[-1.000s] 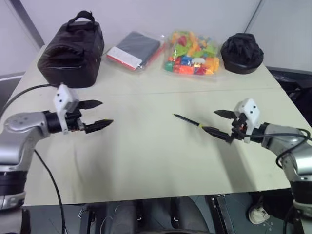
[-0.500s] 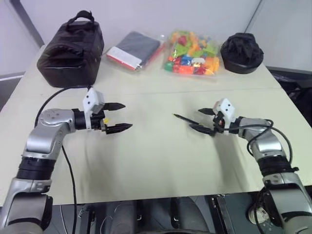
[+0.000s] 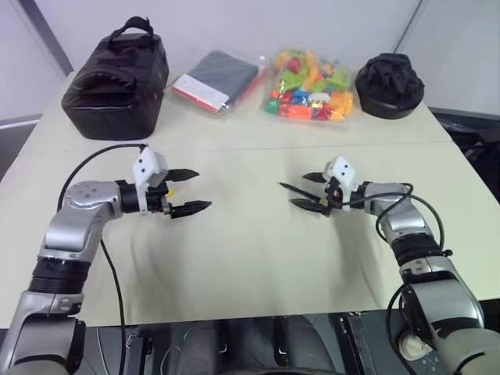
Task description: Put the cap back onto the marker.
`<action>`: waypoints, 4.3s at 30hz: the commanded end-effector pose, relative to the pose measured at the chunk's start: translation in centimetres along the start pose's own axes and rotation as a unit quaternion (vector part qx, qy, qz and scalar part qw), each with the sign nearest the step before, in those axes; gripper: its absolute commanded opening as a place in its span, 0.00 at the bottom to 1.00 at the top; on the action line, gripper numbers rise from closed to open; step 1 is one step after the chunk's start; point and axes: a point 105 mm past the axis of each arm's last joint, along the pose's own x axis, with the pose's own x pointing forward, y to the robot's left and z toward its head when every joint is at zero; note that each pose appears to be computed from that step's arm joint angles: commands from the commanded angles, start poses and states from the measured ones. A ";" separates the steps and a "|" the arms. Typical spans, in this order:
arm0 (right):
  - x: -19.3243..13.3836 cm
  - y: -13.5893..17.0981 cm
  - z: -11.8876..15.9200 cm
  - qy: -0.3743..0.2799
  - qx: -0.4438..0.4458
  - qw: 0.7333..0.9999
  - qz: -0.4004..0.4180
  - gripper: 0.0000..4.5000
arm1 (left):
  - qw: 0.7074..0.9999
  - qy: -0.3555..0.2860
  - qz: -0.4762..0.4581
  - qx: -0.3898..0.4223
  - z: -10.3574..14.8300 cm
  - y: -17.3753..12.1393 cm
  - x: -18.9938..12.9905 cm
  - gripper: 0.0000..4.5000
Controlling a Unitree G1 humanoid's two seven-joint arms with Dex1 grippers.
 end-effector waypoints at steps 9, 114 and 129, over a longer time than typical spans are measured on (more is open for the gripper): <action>0.8 0.0 0.7 -0.004 -0.005 1.000 0.015 1.00 | 1.000 -0.013 0.010 0.022 0.7 -0.3 -0.1 0.99; 0.5 4.2 11.3 0.031 -0.218 0.971 0.092 0.00 | 0.984 0.075 0.158 -0.027 -8.2 6.4 -4.5 0.01; -0.4 1.7 12.3 0.038 -0.242 0.968 0.059 0.00 | 0.993 0.021 0.092 0.067 -0.9 6.5 -1.8 0.01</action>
